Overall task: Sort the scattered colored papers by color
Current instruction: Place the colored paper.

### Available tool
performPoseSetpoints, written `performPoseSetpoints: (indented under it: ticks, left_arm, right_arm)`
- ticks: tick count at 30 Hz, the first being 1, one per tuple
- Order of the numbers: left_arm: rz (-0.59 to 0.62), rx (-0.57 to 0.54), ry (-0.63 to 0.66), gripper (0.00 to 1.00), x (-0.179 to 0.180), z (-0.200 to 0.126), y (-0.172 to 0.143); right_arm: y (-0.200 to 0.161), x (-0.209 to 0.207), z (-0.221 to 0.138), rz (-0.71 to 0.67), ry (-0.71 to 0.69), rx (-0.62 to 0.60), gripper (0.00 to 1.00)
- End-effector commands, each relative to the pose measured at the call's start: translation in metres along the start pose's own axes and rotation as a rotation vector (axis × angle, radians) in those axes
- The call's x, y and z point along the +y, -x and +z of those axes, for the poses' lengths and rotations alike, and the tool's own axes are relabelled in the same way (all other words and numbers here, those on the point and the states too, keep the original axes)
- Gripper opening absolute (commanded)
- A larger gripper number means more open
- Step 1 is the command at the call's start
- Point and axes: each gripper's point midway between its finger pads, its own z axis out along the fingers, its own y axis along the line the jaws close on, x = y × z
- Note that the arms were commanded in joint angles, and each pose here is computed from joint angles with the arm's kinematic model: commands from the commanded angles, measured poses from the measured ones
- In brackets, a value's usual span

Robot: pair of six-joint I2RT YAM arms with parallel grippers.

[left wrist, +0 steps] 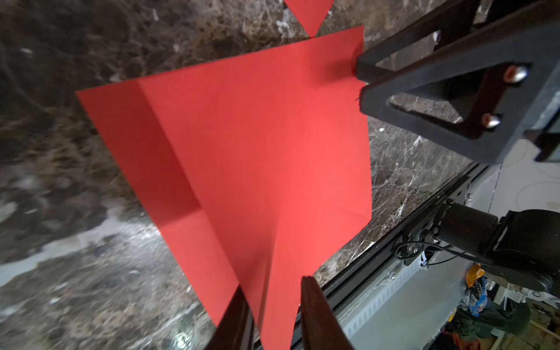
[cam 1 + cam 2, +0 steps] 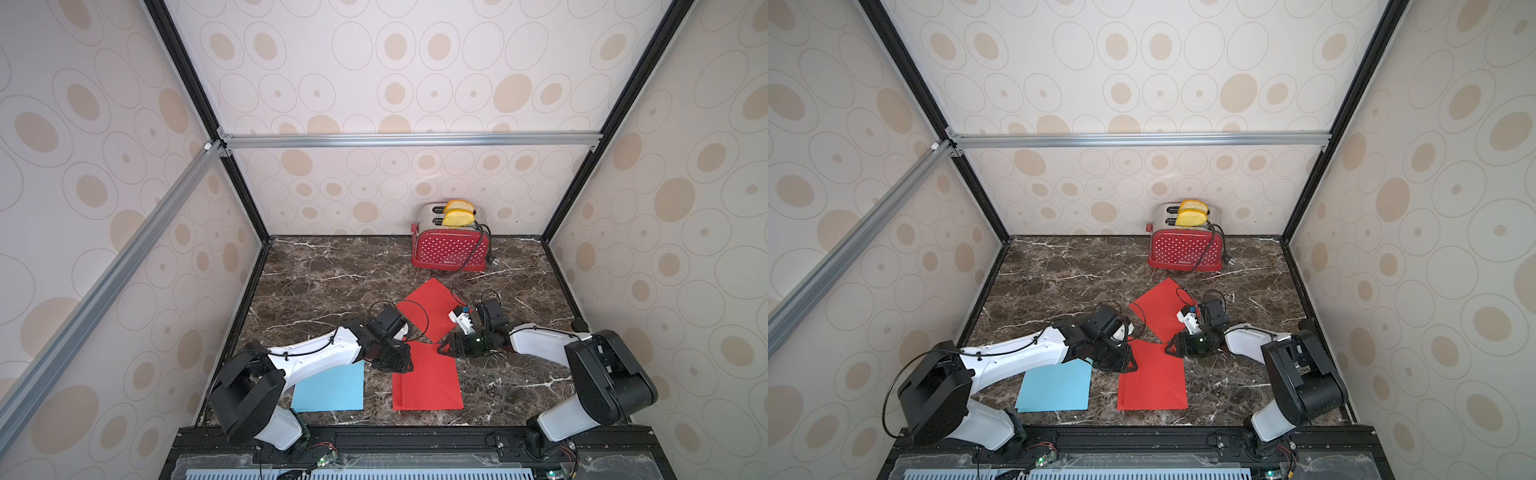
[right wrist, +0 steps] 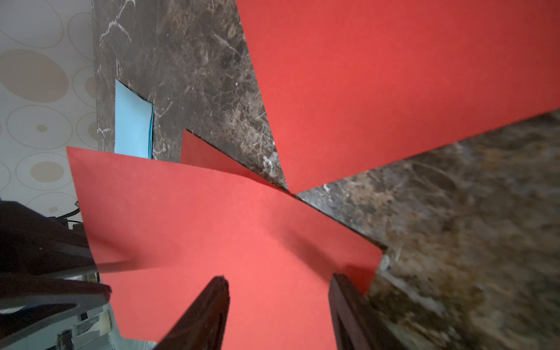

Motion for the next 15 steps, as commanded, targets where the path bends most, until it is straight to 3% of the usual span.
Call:
performPoseSetpoints:
  ticks: [1, 6, 10, 15]
  left_arm:
    - [0.04, -0.014, 0.207, 0.3, 0.028, -0.037, -0.004]
    - [0.041, -0.074, 0.431, 0.32, 0.057, -0.066, 0.009]
    - [0.02, -0.163, 0.418, 0.31, 0.052, -0.071, 0.032]
    - [-0.041, -0.272, 0.276, 0.35, 0.042, -0.063, 0.07]
  right_arm:
    - [-0.007, -0.008, 0.004, 0.012, -0.038, 0.038, 0.6]
    - [-0.005, -0.008, 0.004, 0.022, -0.039, 0.047, 0.6]
    - [0.001, 0.002, -0.004, 0.024, -0.032, 0.048, 0.62]
    - [0.033, 0.032, -0.037, -0.031, -0.035, -0.027, 0.67]
